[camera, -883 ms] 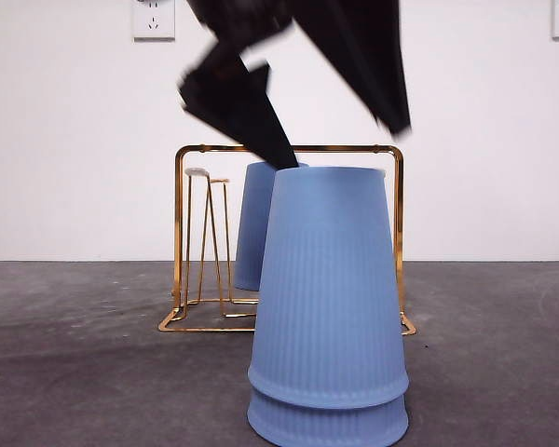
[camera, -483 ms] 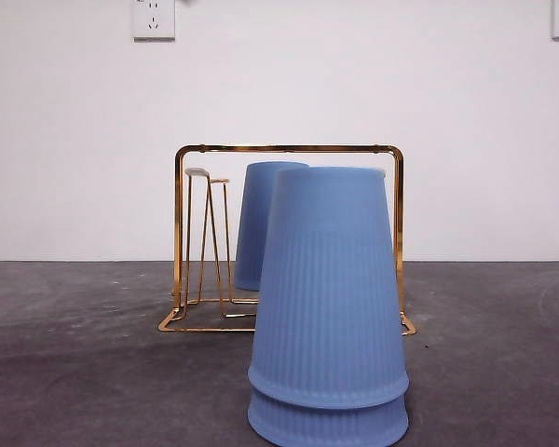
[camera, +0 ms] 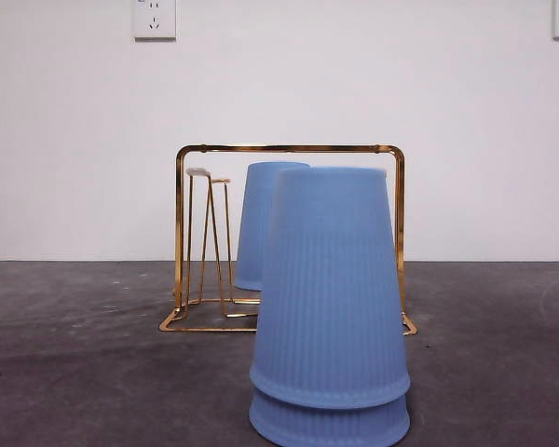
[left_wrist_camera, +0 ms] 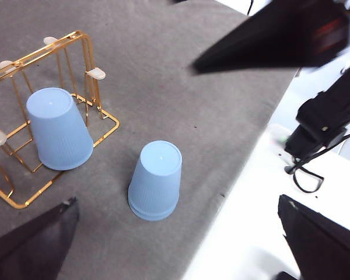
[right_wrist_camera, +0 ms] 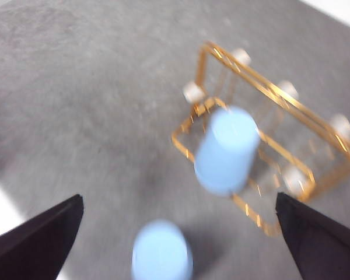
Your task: The left arm pick up the left cup on cup holder and place it on desk, then the right arm insert the right cup into the first cup, and then the left arm insert the mid cup into the first cup
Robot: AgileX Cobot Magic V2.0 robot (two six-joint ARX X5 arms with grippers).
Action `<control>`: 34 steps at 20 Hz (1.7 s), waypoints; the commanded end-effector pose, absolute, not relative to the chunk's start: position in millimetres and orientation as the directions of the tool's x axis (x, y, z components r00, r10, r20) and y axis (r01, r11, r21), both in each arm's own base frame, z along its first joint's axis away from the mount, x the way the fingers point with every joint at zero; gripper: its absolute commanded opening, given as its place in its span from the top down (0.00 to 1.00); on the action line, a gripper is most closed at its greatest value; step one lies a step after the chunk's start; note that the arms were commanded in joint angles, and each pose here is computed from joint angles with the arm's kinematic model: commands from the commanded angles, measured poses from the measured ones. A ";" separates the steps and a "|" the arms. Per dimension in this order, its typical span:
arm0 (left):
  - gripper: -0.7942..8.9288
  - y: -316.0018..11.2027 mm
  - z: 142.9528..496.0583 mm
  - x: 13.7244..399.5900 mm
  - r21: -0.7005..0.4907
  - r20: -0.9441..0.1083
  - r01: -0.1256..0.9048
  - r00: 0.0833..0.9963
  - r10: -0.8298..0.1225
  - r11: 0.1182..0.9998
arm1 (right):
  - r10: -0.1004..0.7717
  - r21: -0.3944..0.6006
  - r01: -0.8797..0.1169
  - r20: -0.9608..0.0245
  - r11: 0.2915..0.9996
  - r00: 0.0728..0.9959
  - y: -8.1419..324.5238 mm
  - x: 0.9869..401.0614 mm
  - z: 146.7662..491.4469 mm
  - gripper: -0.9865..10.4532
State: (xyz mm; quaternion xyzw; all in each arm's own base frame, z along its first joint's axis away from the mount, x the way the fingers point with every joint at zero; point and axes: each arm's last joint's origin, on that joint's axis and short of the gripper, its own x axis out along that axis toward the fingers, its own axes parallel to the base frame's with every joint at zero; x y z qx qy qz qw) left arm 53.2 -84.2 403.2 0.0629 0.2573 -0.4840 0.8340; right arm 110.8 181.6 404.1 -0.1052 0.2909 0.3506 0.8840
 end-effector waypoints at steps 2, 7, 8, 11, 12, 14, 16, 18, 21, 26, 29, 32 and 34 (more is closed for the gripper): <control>0.37 -64.6 408.3 39.1 -0.192 -0.457 0.826 0.403 -0.793 0.530 | 0.536 -0.026 -0.674 -0.582 0.739 0.611 220.7 146.1 385.9 0.45; 0.37 -37.9 407.8 23.1 -0.179 -0.417 0.808 0.454 -0.787 0.561 | 0.492 0.002 -0.639 -0.639 0.769 0.591 244.4 201.7 348.2 0.45; 0.37 -34.7 407.7 21.5 -0.173 -0.411 0.802 0.469 -0.782 0.572 | 0.472 -0.003 -0.624 -0.650 0.782 0.595 246.0 210.7 341.7 0.45; 0.37 -29.9 407.0 19.1 -0.165 -0.406 0.793 0.488 -0.773 0.587 | 0.432 0.001 -0.598 -0.693 0.802 0.578 247.4 232.3 322.1 0.45; 0.37 -30.0 407.1 19.2 -0.164 -0.405 0.792 0.489 -0.773 0.587 | 0.431 0.011 -0.598 -0.704 0.801 0.564 247.4 237.2 317.2 0.45; 0.37 -30.1 407.1 19.2 -0.165 -0.406 0.792 0.489 -0.772 0.588 | 0.429 0.020 -0.595 -0.714 0.803 0.554 249.7 245.6 308.7 0.45; 0.37 -30.0 407.2 19.2 -0.165 -0.405 0.792 0.489 -0.773 0.587 | 0.442 0.038 -0.603 -0.718 0.797 0.538 252.2 250.9 302.8 0.45; 0.37 -30.0 407.2 19.2 -0.164 -0.405 0.792 0.489 -0.772 0.588 | 0.451 0.057 -0.608 -0.725 0.792 0.520 254.1 253.8 298.1 0.45; 0.37 -30.1 407.1 19.2 -0.165 -0.405 0.792 0.489 -0.772 0.588 | 0.445 0.060 -0.600 -0.731 0.797 0.517 255.4 255.9 294.3 0.45; 0.37 -30.0 407.2 19.2 -0.165 -0.405 0.792 0.489 -0.773 0.588 | 0.423 0.057 -0.578 -0.741 0.814 0.521 251.9 263.0 289.3 0.45; 0.37 -30.0 407.2 19.2 -0.168 -0.405 0.791 0.489 -0.772 0.589 | 0.411 0.056 -0.574 -0.754 0.817 0.512 253.0 267.3 282.2 0.45; 0.37 -30.0 407.2 19.2 -0.170 -0.405 0.790 0.489 -0.773 0.589 | 0.407 0.054 -0.574 -0.759 0.817 0.508 255.0 269.6 277.7 0.53; 0.37 -30.0 407.1 19.2 -0.173 -0.405 0.789 0.489 -0.773 0.590 | 0.403 0.053 -0.573 -0.763 0.818 0.505 255.2 270.2 276.0 0.61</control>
